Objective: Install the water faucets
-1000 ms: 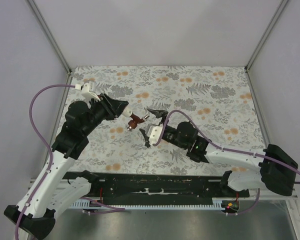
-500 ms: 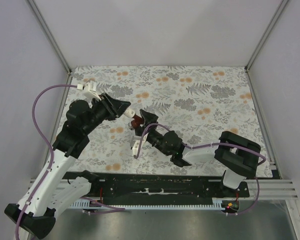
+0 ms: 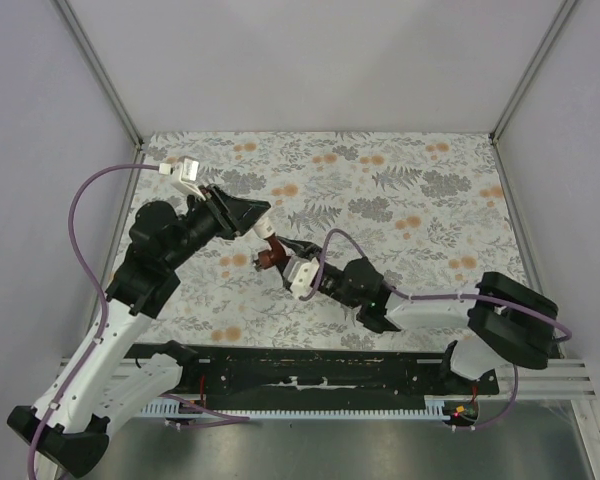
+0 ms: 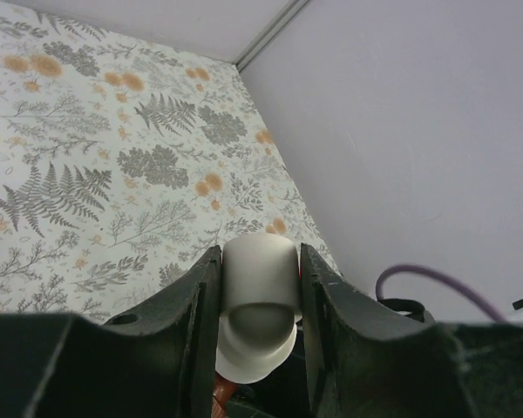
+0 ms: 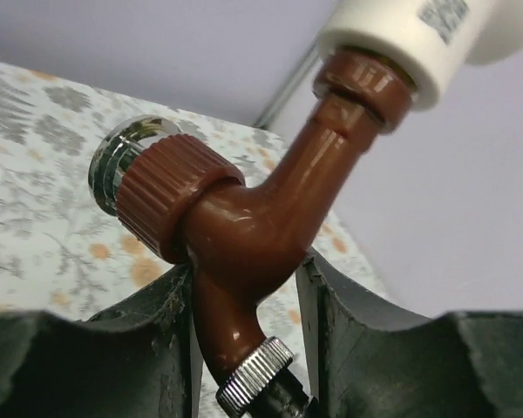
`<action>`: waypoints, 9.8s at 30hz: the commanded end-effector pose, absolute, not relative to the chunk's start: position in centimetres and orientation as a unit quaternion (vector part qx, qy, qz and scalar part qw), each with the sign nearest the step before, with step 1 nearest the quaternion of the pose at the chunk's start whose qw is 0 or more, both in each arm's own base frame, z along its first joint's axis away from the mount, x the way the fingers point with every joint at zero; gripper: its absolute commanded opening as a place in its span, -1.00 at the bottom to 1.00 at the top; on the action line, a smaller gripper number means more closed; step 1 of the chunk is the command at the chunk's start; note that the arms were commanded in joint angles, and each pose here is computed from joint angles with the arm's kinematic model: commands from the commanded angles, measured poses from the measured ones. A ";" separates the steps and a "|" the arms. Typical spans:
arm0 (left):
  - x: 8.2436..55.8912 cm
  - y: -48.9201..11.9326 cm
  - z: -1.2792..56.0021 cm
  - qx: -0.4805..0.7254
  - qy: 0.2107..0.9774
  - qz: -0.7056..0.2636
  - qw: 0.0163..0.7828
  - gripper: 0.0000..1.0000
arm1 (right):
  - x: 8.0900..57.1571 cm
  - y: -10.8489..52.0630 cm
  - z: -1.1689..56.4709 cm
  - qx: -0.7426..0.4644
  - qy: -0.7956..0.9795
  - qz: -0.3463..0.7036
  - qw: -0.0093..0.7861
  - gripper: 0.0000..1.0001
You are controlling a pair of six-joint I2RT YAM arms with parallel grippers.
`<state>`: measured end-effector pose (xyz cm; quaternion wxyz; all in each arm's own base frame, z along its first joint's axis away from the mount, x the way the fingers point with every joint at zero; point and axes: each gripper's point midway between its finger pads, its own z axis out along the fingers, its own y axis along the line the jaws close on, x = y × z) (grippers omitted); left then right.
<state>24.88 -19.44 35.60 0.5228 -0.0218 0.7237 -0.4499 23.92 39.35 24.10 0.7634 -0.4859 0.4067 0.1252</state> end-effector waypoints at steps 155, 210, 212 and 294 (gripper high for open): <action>29.6 -21.0 23.1 -0.213 0.778 -0.426 0.410 0.16 | 27.2 36.4 23.2 -0.448 0.654 0.032 0.609 -1.00; 24.6 -19.5 35.6 0.062 0.595 -0.470 0.649 -0.96 | 24.5 32.5 29.2 -0.363 0.639 0.472 0.487 0.55; 24.8 -19.1 35.9 0.054 0.599 -0.460 0.653 -0.96 | 24.0 33.3 29.2 -0.372 0.629 0.463 0.501 0.56; 25.1 -17.8 40.0 0.067 0.663 -0.388 0.637 -0.96 | 25.4 32.7 32.0 -0.464 0.512 0.276 0.668 0.96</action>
